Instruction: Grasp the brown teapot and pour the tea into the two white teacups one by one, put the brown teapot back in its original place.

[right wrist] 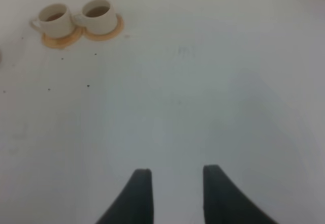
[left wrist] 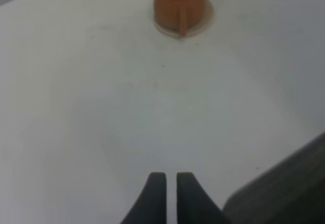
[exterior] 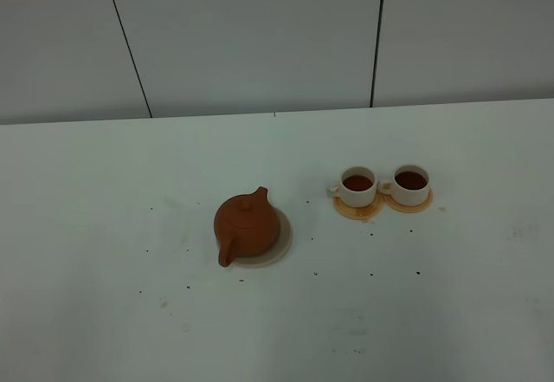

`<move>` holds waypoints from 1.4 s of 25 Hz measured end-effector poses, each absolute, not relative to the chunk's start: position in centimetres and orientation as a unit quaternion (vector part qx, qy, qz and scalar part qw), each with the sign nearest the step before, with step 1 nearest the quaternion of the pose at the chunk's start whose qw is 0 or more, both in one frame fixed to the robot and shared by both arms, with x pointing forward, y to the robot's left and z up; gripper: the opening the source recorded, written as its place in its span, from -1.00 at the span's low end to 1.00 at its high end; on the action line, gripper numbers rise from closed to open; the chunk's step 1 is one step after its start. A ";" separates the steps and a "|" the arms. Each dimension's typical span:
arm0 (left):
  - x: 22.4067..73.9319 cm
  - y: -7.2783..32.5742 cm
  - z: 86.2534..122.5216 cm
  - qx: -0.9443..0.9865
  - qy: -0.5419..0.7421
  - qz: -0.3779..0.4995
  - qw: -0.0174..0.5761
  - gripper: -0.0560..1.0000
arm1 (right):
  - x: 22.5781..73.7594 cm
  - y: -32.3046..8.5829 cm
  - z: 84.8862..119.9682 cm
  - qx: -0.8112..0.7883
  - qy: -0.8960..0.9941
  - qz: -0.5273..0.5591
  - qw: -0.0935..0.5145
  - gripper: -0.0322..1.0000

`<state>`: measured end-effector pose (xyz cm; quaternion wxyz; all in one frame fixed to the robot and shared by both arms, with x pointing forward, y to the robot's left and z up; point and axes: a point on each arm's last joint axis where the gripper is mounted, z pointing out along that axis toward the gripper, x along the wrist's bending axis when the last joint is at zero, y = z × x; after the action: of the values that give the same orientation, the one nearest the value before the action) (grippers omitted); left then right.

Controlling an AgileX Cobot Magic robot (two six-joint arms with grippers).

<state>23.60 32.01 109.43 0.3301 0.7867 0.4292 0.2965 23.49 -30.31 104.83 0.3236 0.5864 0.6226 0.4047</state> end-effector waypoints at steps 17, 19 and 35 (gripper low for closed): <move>24.9 30.7 105.5 0.788 0.456 0.249 0.331 -0.70 | 23.5 -30.3 104.8 0.586 0.623 0.405 0.324 -0.47; 25.2 30.4 105.7 0.780 0.450 0.258 0.351 -0.70 | 23.5 -30.3 104.8 0.586 0.623 0.405 0.324 -0.47; 25.4 30.2 104.7 0.784 0.455 0.243 0.345 -0.69 | 23.5 -30.3 104.8 0.586 0.623 0.405 0.324 -0.47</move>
<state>25.39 30.15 104.69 0.3445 0.7840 0.4555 0.2434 23.49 -30.31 104.83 0.3236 0.5864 0.6226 0.4047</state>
